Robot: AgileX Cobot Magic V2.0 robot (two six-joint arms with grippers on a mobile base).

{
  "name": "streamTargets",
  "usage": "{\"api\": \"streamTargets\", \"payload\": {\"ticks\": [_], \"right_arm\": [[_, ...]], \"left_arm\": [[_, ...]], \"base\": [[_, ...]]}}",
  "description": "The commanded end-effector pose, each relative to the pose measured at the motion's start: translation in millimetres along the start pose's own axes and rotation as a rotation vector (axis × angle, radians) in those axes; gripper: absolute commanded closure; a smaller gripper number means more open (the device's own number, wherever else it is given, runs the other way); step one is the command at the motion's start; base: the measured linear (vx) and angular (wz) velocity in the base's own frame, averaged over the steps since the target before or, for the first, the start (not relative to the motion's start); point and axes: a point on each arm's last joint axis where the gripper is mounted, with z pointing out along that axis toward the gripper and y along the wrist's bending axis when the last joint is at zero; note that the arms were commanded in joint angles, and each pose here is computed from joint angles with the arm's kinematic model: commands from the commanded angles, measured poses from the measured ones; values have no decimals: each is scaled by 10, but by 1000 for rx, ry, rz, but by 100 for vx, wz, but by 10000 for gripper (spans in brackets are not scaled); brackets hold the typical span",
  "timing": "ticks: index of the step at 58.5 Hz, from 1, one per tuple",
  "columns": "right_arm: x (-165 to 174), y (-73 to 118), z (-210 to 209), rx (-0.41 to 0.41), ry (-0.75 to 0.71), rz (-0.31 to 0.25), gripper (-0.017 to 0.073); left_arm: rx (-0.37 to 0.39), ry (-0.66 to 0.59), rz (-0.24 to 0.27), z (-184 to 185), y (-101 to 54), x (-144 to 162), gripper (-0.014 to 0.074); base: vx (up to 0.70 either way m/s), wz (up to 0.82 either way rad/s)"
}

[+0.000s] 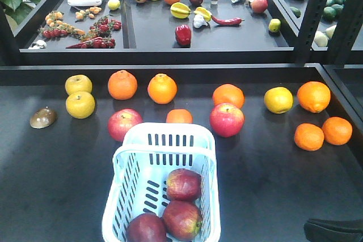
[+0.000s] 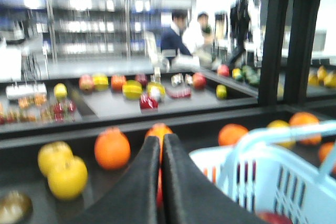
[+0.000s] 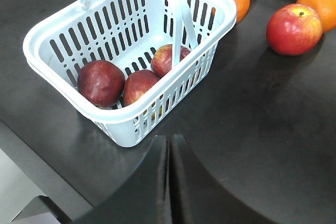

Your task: Pick three apples into basket with both arms

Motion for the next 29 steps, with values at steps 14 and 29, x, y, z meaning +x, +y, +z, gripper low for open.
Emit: {"api": "streamTargets", "payload": {"ticks": [14, 29], "right_arm": [[-127, -8, -44, 7, -83, -11, 564], [-127, -8, -44, 7, -83, -11, 564]], "left_arm": [[-227, -91, -15, -63, 123, -105, 599], [-264, -17, -104, -62, 132, -26, 599]], "base": [[0, 0], [0, 0]]}}
